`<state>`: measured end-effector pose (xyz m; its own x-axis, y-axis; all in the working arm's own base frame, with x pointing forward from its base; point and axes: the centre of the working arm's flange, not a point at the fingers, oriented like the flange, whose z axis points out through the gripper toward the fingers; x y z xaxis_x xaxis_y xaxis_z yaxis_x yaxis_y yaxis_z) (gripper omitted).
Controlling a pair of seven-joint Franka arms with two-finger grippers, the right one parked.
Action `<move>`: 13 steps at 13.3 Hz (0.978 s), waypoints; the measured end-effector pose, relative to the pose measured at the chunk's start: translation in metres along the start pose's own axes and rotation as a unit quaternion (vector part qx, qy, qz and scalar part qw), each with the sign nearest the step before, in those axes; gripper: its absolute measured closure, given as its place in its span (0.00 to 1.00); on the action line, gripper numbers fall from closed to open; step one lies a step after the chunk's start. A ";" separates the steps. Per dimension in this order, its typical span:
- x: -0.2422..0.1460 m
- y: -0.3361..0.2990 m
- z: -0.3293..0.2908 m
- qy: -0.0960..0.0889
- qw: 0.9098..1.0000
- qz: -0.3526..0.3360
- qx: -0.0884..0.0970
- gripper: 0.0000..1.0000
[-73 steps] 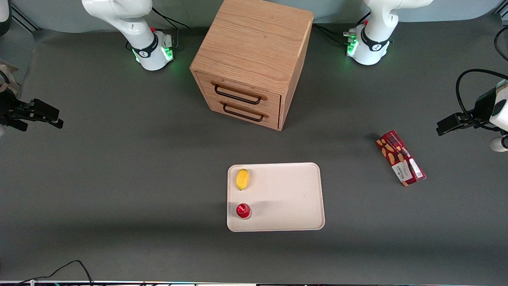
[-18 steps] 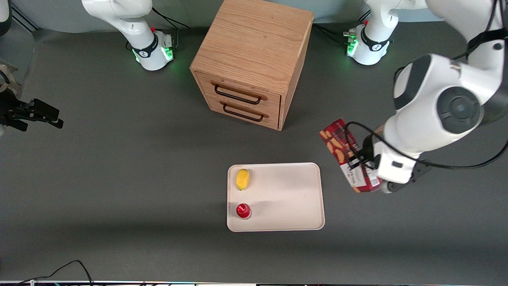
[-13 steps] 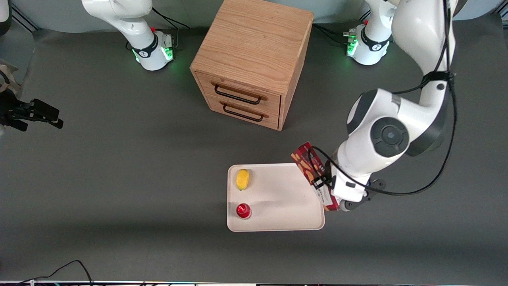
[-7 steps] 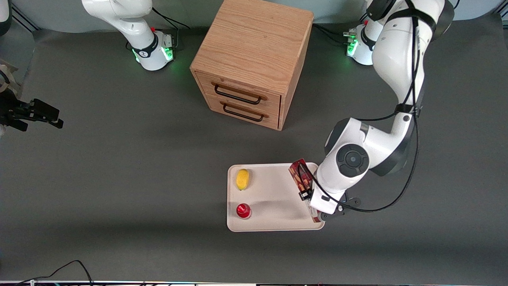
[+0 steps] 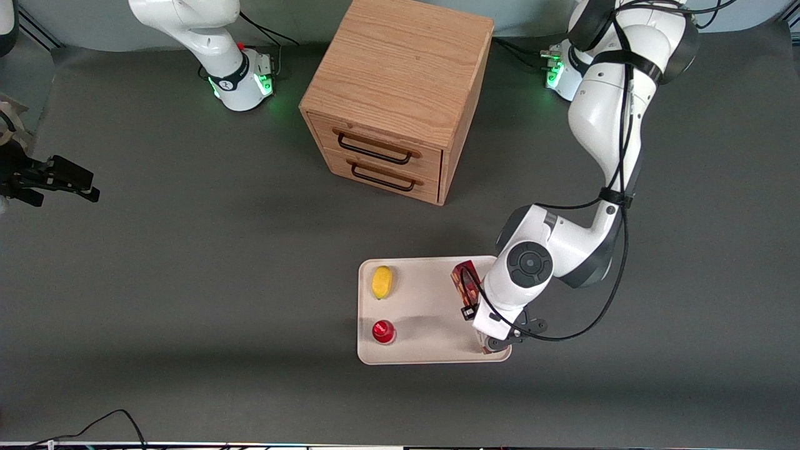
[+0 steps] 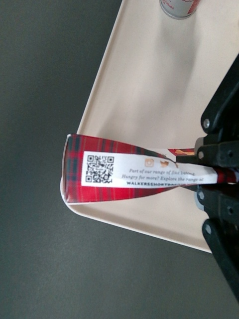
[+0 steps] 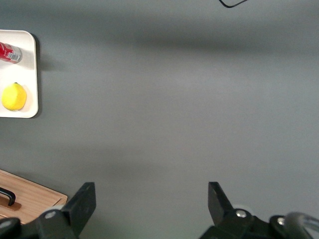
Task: Place red cookie box on tray
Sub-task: 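Lower the held box onto the white tray beside the red cup, then open the left gripper to release the box on the tray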
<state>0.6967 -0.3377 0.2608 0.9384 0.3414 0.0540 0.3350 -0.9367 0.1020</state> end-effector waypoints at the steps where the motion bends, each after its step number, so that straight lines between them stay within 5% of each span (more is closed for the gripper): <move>1: -0.001 0.000 0.003 0.002 1.000 0.001 -0.003 0.88; 4: -0.003 -0.002 0.011 0.005 1.000 0.002 -0.006 0.80; 11: 0.004 -0.005 -0.004 0.009 1.000 -0.003 -0.005 0.01; 13: 0.009 -0.009 -0.037 0.000 1.000 -0.008 0.012 0.00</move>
<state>0.6992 -0.3234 0.2975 0.9329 0.3561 0.0534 0.3516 -0.9328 0.0784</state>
